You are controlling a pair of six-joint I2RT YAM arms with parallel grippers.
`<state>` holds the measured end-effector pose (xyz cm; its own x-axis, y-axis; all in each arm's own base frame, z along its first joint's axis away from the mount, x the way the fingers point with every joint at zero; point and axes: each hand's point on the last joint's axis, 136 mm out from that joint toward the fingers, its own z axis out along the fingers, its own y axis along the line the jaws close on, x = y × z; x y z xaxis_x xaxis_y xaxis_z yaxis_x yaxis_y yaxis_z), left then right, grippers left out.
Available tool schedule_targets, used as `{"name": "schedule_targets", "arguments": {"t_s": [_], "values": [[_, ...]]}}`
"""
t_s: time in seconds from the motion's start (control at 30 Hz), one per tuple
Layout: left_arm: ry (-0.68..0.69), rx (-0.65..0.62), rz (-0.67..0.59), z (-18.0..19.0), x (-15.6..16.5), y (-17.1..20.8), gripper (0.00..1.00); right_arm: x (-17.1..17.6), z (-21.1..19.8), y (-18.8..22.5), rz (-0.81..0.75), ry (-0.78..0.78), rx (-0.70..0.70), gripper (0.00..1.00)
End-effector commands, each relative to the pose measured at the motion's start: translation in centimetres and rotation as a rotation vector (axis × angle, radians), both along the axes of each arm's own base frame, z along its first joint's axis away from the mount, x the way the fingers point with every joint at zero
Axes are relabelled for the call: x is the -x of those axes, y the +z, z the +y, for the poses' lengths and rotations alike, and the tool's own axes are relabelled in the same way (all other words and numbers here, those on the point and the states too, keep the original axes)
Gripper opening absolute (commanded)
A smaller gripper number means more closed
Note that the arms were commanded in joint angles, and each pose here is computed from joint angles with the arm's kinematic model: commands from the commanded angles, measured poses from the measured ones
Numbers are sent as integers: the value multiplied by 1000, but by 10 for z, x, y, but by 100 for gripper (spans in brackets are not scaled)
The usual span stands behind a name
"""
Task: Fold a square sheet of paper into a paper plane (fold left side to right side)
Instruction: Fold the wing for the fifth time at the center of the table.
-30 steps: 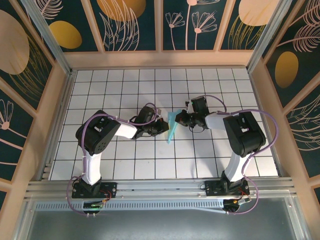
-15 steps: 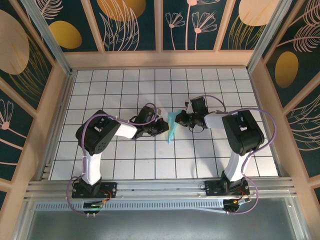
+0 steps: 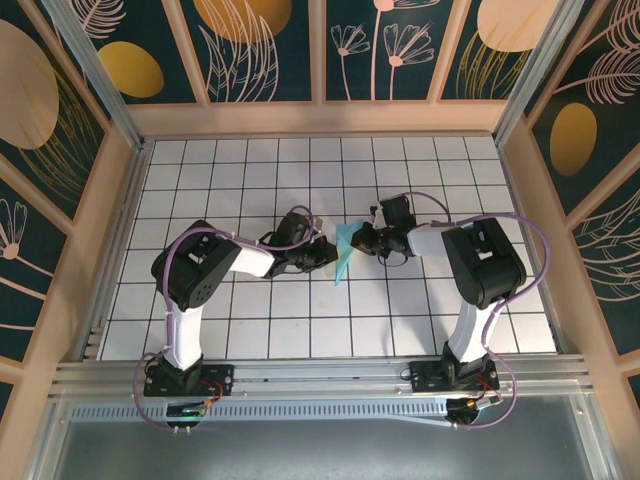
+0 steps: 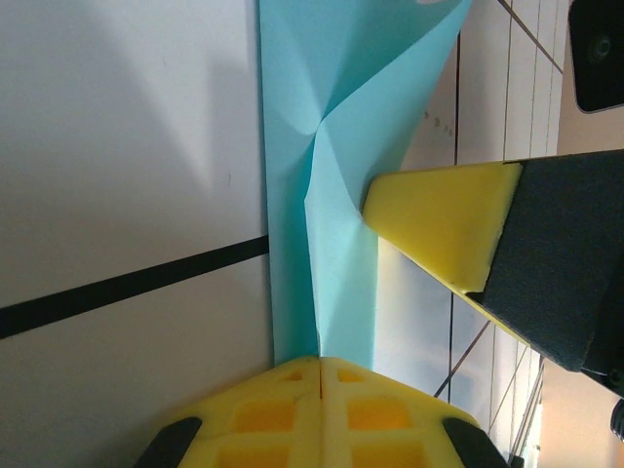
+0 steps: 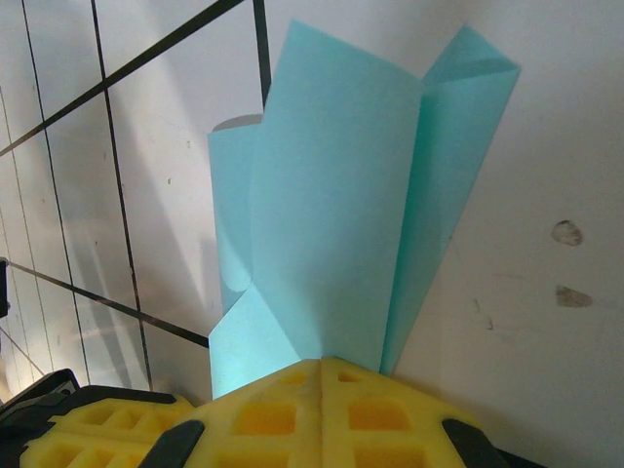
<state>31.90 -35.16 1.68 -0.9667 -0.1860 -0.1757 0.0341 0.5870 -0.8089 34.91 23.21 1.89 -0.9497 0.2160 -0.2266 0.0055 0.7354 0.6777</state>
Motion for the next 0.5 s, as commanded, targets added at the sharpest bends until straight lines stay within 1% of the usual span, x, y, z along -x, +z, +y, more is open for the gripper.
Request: {"name": "schedule_targets", "arguments": {"t_s": [0.0, 0.17, 0.3, 0.47], "values": [[82, -213, 88, 38, 7, -65, 0, 6, -6, -18, 41, 7, 66, 0], [84, -194, 65, 35, 3, -53, 5, 13, -14, -28, 71, 2, 112, 0], [91, -166, 21, 32, -3, -30, 14, 19, -16, -34, 86, 7, 121, 0], [99, -141, -50, 30, -12, 2, 22, 21, -14, -37, 95, 13, 110, 0]]}}
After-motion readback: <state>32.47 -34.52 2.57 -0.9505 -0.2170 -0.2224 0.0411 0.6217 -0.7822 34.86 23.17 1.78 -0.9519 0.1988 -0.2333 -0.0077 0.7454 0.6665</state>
